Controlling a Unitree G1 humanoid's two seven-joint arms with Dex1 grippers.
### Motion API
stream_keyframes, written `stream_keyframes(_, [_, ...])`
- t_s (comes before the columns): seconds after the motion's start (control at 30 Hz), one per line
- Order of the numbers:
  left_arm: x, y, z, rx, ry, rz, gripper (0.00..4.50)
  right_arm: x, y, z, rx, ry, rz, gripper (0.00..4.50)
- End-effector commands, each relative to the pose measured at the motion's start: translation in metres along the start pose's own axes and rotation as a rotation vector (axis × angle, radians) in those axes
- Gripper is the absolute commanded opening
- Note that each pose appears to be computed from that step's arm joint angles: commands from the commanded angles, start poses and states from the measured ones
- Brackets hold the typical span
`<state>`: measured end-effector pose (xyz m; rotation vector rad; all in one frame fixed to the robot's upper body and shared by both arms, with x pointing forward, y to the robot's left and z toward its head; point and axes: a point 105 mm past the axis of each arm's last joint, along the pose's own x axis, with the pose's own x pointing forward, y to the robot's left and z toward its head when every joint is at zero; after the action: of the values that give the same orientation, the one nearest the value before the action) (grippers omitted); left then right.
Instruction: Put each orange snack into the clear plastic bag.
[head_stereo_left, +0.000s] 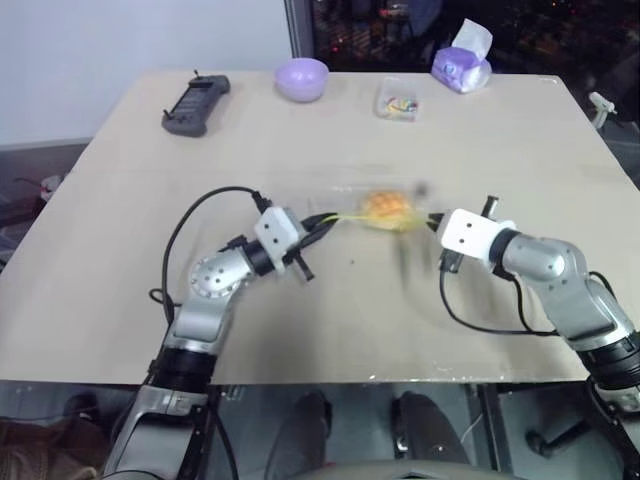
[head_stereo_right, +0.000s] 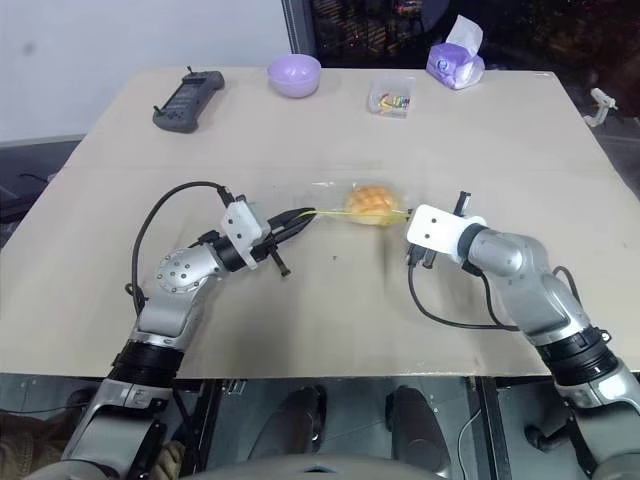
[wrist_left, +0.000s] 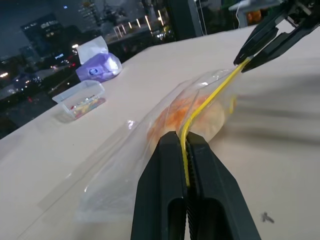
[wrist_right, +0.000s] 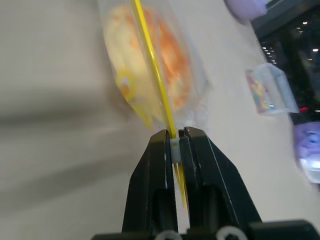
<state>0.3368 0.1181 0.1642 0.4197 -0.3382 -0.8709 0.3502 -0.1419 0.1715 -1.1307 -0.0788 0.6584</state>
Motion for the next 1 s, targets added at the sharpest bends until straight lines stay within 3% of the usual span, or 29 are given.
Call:
stream_keyframes(0.03, [-0.01,0.067,0.027,-0.039,-0.087,0.266,0.0,-0.022,-0.074,-0.01,-0.023,0.087,-0.228,0.19])
stream_keyframes(0.17, [0.007,0.104,0.043,-0.064,-0.116,0.363,0.0,-0.023,-0.116,0.005,-0.085,0.07,-0.326,0.19])
stream_keyframes(0.3, [0.038,0.14,0.05,-0.019,-0.082,0.443,0.0,-0.011,-0.149,-0.011,-0.103,0.121,-0.482,0.19])
stream_keyframes(0.47, [0.05,0.146,0.066,0.057,-0.147,0.412,0.0,-0.014,-0.162,-0.001,-0.101,0.047,-0.561,0.19])
stream_keyframes(0.6, [0.041,0.116,0.051,0.077,-0.151,0.294,0.0,-0.024,-0.127,-0.004,-0.047,0.024,-0.472,0.19])
stream_keyframes(0.73, [0.018,0.06,0.012,0.074,-0.034,0.132,0.0,-0.024,-0.051,-0.007,0.065,0.0,-0.272,0.19])
stream_keyframes(0.83, [0.003,0.016,-0.01,0.068,0.048,0.002,0.0,-0.023,-0.002,-0.015,0.039,0.02,-0.136,0.19])
stream_keyframes(1.0, [-0.012,-0.012,-0.023,0.028,0.109,-0.075,0.0,-0.026,0.026,-0.025,0.094,0.041,-0.046,0.19])
